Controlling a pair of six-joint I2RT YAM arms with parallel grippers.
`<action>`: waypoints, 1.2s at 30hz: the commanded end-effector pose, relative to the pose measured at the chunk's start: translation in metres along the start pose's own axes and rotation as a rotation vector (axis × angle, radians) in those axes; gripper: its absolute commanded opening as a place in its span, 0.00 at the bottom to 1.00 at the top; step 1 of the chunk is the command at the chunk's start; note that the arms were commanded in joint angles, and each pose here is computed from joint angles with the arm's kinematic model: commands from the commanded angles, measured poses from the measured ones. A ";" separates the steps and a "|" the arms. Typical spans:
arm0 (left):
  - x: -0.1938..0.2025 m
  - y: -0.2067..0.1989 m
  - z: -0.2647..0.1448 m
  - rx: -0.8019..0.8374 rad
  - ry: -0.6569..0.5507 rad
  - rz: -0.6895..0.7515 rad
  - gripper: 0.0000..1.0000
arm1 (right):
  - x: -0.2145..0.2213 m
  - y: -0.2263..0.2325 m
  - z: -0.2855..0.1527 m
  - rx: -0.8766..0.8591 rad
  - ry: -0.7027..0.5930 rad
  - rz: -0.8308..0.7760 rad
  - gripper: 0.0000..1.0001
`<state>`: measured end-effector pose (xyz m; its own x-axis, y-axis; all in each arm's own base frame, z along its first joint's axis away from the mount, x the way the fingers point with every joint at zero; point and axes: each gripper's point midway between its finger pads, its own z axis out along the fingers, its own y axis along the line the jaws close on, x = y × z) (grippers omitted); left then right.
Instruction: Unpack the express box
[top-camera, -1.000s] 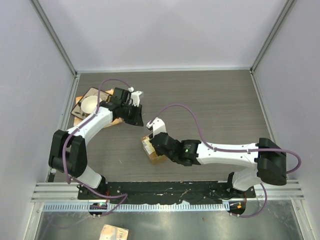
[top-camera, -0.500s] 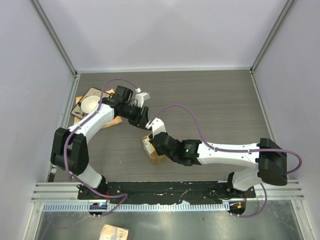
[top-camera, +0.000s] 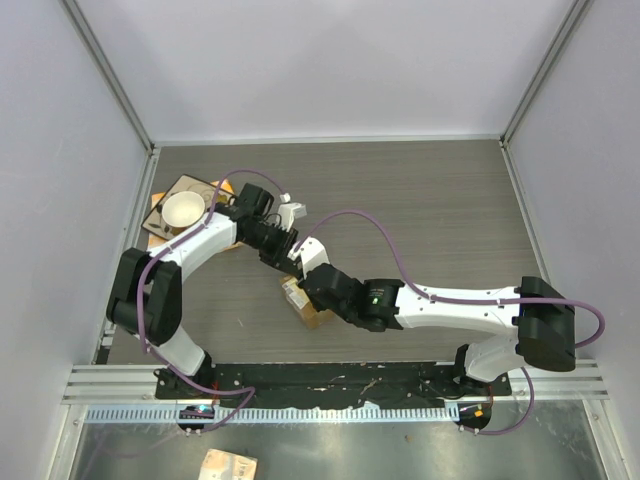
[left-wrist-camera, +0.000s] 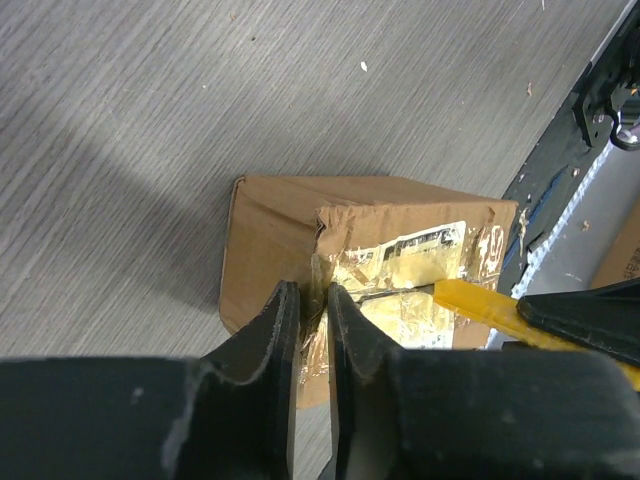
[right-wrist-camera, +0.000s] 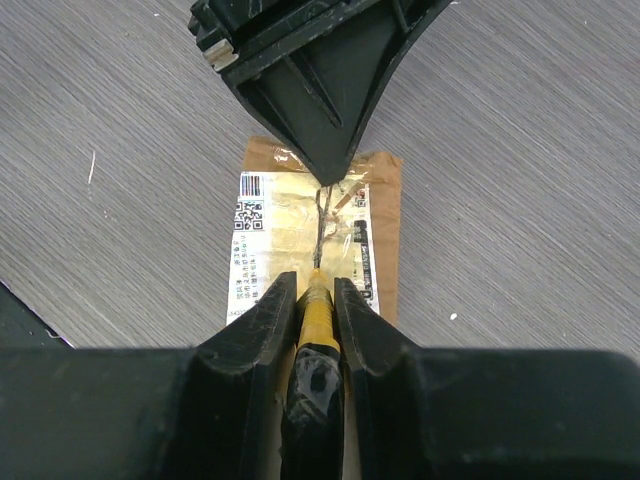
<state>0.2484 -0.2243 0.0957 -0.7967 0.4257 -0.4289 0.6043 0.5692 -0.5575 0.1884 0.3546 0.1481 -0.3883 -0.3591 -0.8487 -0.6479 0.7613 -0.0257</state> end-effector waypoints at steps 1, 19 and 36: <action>0.008 0.007 0.004 -0.023 0.019 0.016 0.10 | -0.027 0.006 -0.012 -0.039 -0.077 0.021 0.01; -0.023 0.027 -0.016 -0.185 -0.066 0.107 0.00 | 0.006 0.024 -0.045 -0.125 -0.008 0.000 0.01; -0.029 0.045 -0.025 -0.313 -0.095 0.122 0.00 | 0.011 0.038 -0.077 -0.131 -0.009 0.016 0.01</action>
<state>0.2486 -0.2139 0.0935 -0.7747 0.4566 -0.4374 0.6298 0.6188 -0.4696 0.1392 0.3396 0.1701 -0.3501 -0.3513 -0.8683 -0.6864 0.7270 -0.0173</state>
